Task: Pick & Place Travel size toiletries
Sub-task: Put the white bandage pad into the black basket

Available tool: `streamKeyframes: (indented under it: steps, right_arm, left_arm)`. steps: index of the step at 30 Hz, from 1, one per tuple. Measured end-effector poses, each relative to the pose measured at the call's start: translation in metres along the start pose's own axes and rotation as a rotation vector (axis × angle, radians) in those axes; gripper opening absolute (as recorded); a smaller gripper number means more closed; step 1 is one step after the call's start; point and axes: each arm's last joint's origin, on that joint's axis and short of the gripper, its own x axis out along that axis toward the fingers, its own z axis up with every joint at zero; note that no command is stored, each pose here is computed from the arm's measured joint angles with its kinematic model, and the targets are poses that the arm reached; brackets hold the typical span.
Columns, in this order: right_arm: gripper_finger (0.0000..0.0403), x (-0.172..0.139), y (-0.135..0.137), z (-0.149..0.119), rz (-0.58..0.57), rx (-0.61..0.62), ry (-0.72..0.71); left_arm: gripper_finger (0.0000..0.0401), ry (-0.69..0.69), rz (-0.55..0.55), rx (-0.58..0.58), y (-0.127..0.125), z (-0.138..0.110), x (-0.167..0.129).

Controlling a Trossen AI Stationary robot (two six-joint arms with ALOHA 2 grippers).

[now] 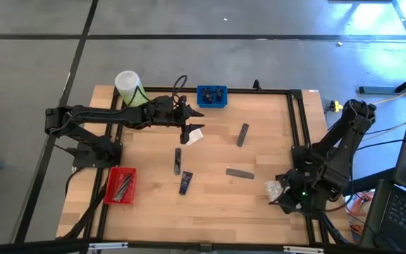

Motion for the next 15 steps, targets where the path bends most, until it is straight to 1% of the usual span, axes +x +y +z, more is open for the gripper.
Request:
streamKeyframes:
  steps: [6,11,15]
  right_arm:
    - [0.0000,-0.008,-0.016,-0.014,-0.110,0.066,0.034]
    - [0.0000,-0.025,-0.016,-0.020,-0.134,0.074,0.055]
    - [0.0000,-0.023,-0.019,-0.019,-0.208,0.077,0.067]
  left_arm:
    - [0.0189,0.000,0.000,0.000,0.000,0.000,0.000]
    - [0.0191,0.000,0.000,0.000,0.000,0.000,0.000]
    - [0.0189,0.000,-0.001,0.000,0.000,0.000,0.000]
